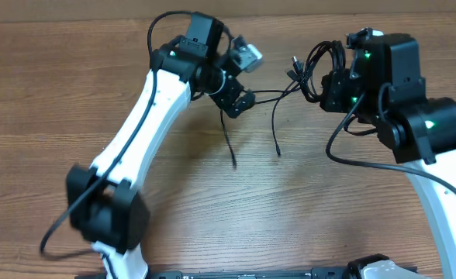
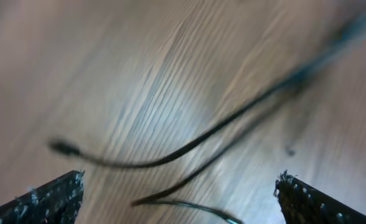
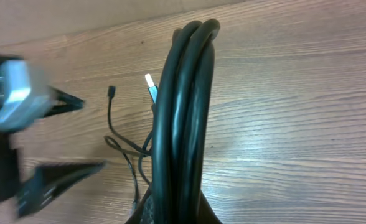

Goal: Untangle cables

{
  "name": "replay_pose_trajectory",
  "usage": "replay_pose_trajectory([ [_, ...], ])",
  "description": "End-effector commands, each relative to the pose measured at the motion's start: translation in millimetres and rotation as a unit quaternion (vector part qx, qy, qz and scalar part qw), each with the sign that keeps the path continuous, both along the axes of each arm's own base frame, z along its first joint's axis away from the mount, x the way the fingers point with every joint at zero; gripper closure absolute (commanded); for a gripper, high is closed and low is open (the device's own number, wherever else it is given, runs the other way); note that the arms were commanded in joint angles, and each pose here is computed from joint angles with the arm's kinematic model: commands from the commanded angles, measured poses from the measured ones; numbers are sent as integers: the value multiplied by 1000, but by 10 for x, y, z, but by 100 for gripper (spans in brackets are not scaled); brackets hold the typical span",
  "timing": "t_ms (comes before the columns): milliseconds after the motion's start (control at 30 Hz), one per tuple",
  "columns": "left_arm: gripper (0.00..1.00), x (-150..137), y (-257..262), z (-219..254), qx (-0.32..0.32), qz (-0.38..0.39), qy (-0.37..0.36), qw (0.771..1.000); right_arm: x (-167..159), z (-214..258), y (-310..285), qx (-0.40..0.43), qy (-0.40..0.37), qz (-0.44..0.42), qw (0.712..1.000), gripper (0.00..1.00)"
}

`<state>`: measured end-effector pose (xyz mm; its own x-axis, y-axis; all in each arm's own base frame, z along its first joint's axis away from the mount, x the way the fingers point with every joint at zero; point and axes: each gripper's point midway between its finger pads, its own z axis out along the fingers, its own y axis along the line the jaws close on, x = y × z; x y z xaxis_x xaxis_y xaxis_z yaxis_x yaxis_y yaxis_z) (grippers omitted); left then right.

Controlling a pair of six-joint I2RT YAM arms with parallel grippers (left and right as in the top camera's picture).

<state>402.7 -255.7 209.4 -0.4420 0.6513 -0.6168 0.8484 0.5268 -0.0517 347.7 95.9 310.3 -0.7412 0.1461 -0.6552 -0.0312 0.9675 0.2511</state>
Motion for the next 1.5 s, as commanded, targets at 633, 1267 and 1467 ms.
replay_pose_trajectory([
  [633,1,-208,-112,272,101,-194,-165,962,-419,347,207,31,-26,104,994,96],
  [1267,0,-265,-384,70,16,-243,-124,962,-596,643,5,7,-76,73,994,96],
  [1467,1,-288,-373,105,14,-239,-121,963,-548,614,-204,-35,-78,27,996,96],
])
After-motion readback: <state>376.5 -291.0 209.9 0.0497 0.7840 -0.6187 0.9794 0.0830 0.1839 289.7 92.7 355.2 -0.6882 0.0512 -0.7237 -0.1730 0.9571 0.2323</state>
